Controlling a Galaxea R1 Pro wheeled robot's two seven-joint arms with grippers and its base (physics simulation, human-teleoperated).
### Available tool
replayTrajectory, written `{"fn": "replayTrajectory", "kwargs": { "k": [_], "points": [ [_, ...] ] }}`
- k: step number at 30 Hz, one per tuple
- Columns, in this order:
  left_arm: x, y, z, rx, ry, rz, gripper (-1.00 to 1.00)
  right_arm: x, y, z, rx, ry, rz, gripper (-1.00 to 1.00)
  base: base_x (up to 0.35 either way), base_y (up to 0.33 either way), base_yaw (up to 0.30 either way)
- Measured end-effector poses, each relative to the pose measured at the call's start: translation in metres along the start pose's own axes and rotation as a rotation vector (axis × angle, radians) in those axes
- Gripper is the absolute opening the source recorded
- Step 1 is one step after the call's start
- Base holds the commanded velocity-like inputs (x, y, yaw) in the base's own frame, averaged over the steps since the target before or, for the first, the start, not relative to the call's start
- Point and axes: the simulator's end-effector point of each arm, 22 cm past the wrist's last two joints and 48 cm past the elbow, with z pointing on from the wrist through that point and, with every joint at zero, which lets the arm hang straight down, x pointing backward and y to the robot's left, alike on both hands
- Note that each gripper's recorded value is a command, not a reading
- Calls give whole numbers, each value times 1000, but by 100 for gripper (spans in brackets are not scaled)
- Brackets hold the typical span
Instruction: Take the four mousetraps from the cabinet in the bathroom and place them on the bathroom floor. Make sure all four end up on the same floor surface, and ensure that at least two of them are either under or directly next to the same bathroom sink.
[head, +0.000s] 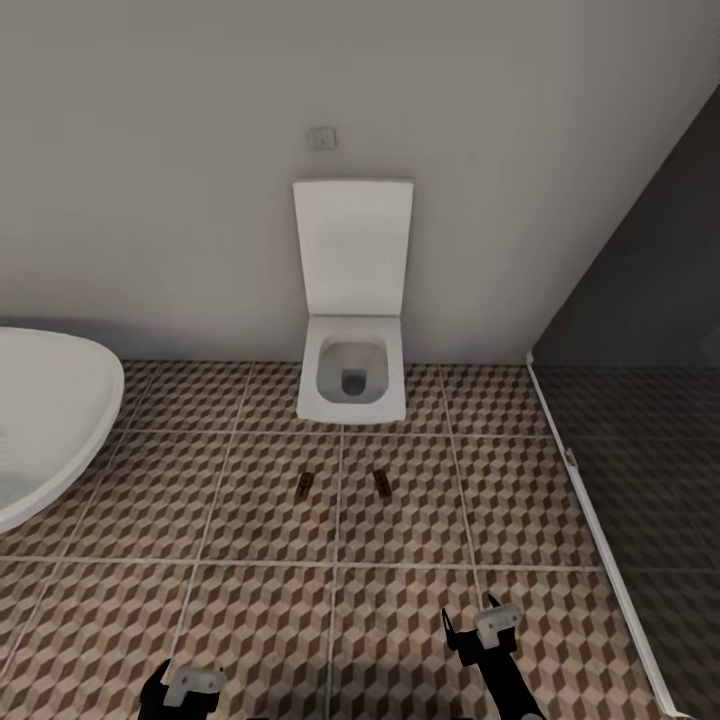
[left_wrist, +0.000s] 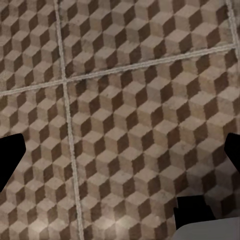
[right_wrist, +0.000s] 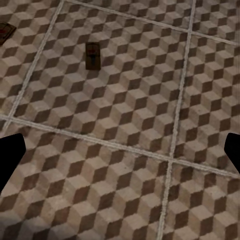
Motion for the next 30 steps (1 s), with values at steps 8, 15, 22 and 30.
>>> {"fn": "replayTrajectory", "kwargs": {
  "k": [8, 15, 22, 30],
  "points": [
    [-11, 4, -10, -4, -12, -3, 100, -13, -1, -9, 2, -11, 0, 100, 0, 0, 0],
    [-20, 9, -19, -8, -22, -4, 100, -25, -3, -17, 5, -22, -1, 100, 0, 0, 0],
    [-28, 12, -28, -11, -33, -5, 100, -37, -5, -24, 8, -33, -2, 100, 0, 0, 0],
    [-37, 15, -38, -13, -44, -6, 100, -49, -7, -33, 11, -45, -3, 100, 0, 0, 0]
  ]
}}
